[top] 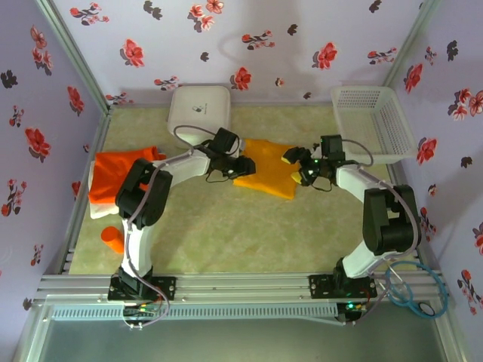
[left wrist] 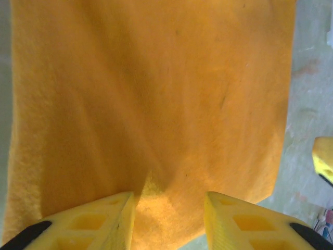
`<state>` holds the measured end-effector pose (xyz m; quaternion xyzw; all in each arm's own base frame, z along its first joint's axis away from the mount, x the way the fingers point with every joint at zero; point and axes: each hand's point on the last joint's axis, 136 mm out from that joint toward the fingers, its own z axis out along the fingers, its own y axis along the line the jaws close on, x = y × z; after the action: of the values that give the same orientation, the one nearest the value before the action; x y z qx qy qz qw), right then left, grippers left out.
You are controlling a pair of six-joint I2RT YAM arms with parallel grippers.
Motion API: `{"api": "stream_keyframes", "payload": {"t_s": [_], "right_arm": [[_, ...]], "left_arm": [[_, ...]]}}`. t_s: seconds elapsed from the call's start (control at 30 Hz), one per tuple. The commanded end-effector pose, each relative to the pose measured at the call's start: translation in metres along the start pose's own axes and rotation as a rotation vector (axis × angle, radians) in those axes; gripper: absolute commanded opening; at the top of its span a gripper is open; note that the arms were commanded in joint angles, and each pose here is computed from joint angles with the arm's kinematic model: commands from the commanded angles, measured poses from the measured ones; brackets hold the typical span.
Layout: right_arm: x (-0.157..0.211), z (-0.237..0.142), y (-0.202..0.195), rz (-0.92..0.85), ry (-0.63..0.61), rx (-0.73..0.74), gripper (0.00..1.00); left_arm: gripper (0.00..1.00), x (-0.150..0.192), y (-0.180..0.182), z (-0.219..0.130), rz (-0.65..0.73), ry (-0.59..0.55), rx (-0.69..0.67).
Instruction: Fold and stack the t-shirts
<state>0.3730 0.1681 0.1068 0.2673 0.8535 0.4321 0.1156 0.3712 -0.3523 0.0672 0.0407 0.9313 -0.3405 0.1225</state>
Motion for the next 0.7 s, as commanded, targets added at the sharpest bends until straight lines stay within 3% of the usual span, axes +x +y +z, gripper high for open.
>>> {"api": "stream_keyframes", "payload": {"t_s": [0.0, 0.3, 0.5, 0.67], "right_arm": [[0.010, 0.000, 0.029, 0.008, -0.049, -0.066, 0.76], [0.018, 0.018, 0.047, 0.153, -0.126, -0.182, 0.80], [0.023, 0.042, 0.065, 0.202, -0.083, -0.250, 0.81], [0.032, 0.060, 0.059, 0.262, -0.058, -0.270, 0.81]], "left_arm": [[0.39, -0.004, -0.001, -0.002, -0.005, -0.036, -0.006], [0.39, -0.001, -0.030, -0.025, -0.015, -0.063, -0.003], [0.38, 0.014, -0.036, -0.011, -0.043, -0.046, 0.007], [0.38, 0.022, -0.035, 0.000, -0.058, -0.036, 0.015]]}}
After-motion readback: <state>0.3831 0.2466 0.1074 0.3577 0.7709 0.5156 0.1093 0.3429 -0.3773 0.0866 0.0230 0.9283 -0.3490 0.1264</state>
